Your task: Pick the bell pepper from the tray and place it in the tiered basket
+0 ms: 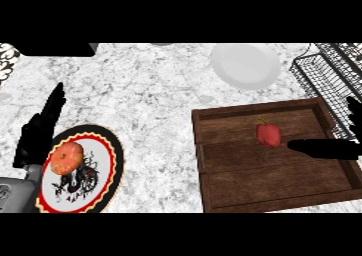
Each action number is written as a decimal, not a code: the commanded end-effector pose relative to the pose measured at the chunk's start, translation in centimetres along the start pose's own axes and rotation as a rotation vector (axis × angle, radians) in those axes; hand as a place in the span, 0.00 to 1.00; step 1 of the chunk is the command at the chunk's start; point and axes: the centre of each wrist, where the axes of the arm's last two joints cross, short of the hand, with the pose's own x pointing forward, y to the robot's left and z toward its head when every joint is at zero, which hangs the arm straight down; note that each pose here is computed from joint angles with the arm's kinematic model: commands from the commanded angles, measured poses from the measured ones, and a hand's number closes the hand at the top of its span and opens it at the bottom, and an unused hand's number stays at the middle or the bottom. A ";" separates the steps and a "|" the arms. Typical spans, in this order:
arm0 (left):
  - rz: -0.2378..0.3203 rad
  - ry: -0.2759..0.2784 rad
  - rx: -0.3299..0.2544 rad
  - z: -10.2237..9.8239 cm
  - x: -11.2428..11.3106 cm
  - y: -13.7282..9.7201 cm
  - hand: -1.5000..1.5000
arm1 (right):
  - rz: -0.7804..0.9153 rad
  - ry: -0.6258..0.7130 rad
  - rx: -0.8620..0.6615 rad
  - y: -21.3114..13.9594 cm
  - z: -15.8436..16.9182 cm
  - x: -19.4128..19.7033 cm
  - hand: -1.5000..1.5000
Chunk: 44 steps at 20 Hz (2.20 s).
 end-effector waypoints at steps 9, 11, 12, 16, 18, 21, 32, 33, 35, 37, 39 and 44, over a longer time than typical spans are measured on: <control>-0.008 0.000 0.008 0.5 -0.5 -0.1 0.50 | 0.114 0.206 0.070 4.1 -0.4 1.4 0.00; -0.001 0.002 -0.008 0.9 0.5 -0.6 0.50 | 0.129 0.192 0.058 5.6 -1.4 1.1 0.00; -0.001 0.000 0.015 -0.4 -0.1 1.5 0.50 | 0.147 0.184 0.047 5.2 1.4 1.4 0.00; 0.006 0.005 0.012 -0.1 1.1 -0.9 0.50 | 0.204 0.205 -0.005 4.8 -0.2 2.4 0.00; 0.013 0.001 0.003 -0.5 1.3 -0.6 0.50 | 0.214 0.195 0.006 6.5 0.4 -0.3 0.00; 0.000 -0.003 0.014 0.6 -0.3 0.2 0.50 | 0.223 0.191 -0.031 7.2 -0.8 0.8 0.00; -0.007 -0.003 0.003 0.3 -0.5 0.8 0.50 | 0.232 0.252 0.013 10.3 -0.9 2.2 0.00; -0.024 -0.001 0.002 1.1 -1.0 0.5 0.50 | 0.226 0.247 0.020 8.1 -0.5 1.1 0.00; 0.004 0.013 0.001 0.5 -0.3 0.1 0.50 | 0.219 0.245 0.020 7.7 -1.7 0.4 0.00; 0.015 0.006 0.009 1.5 0.5 -2.1 0.50 | 0.223 0.258 0.033 10.0 -0.4 0.8 0.00; 0.004 0.003 0.006 0.0 0.2 0.3 0.50 | 0.225 0.250 0.021 11.9 -2.2 0.2 0.00; -0.006 -0.008 0.005 -0.7 -1.0 -0.6 0.50 | 0.212 0.257 0.061 8.4 -5.0 -0.9 0.00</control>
